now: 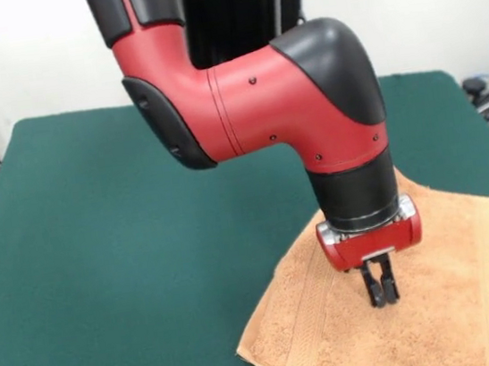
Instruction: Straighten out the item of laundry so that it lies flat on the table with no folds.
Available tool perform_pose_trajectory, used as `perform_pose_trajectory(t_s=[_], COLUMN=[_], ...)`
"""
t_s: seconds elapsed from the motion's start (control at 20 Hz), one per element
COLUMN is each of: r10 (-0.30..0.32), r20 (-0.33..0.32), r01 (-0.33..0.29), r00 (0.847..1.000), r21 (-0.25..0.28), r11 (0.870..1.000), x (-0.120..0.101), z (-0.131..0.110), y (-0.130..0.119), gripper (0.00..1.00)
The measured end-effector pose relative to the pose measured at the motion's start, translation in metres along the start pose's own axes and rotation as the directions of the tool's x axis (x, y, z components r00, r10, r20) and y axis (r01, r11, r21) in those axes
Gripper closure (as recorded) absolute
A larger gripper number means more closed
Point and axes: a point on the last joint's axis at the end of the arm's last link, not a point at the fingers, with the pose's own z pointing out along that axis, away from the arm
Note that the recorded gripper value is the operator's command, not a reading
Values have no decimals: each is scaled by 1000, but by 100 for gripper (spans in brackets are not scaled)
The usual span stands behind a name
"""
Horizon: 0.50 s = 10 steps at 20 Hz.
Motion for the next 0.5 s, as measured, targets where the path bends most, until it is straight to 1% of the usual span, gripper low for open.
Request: perform_pose_trajectory(t_s=[0.25,0.5], r10=[9,39], r20=[0,1], r01=[-9,-39], r00=[1000,999], r21=[-2,-8], r11=[1000,999], x=[-1,-3], z=[0,-2], y=[0,-5], gripper=[100,100])
